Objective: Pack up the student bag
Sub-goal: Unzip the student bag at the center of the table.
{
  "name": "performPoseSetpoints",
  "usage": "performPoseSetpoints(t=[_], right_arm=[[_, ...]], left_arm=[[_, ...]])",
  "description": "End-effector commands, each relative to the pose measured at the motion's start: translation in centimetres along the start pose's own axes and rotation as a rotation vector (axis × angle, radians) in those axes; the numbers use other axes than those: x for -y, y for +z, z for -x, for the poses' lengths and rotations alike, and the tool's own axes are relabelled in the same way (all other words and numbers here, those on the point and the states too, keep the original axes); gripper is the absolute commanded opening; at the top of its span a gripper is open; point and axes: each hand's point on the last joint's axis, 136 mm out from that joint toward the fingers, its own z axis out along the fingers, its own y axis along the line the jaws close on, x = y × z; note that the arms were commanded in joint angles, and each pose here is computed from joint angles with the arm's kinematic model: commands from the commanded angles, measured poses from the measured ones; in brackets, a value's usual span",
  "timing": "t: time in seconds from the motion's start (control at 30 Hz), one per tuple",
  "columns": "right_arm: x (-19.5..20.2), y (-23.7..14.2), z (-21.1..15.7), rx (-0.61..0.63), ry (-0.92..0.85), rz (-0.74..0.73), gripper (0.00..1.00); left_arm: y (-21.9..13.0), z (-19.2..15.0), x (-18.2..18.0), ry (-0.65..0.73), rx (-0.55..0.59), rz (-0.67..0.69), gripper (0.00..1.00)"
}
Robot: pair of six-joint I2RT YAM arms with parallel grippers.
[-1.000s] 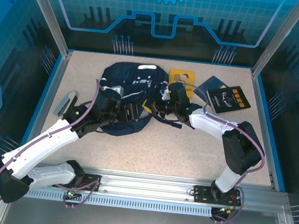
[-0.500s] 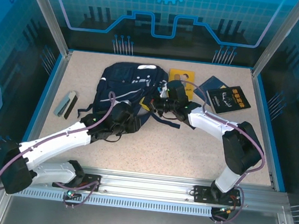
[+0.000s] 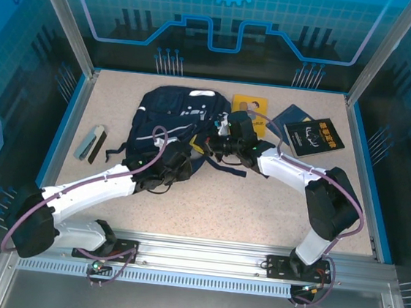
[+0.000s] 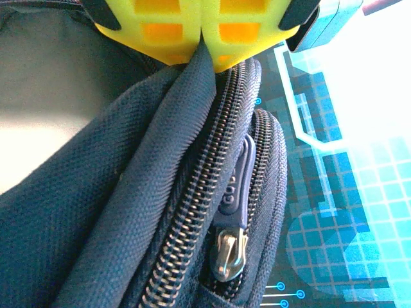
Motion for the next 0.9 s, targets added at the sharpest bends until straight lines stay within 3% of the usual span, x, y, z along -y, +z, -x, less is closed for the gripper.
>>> performPoseSetpoints(t=[0.0, 0.2, 0.57, 0.87], right_arm=[[-4.9, -0.7, -1.7, -0.063, -0.083, 0.136, 0.0], [-5.2, -0.9, -2.1, -0.082, -0.085, 0.139, 0.0], [-3.7, -1.5, -1.4, -0.04, -0.119, 0.041, 0.0], [1.2, -5.4, 1.2, 0.111, -0.15, -0.21, 0.0]], left_arm=[[0.3, 0.5, 0.5, -0.003, 0.024, -0.002, 0.29], [0.9, 0.9, 0.1, 0.005, 0.031, 0.051, 0.29], [0.2, 1.5, -0.2, 0.045, 0.066, 0.052, 0.0], [-1.1, 1.1, -3.0, 0.156, 0.04, 0.087, 0.0]])
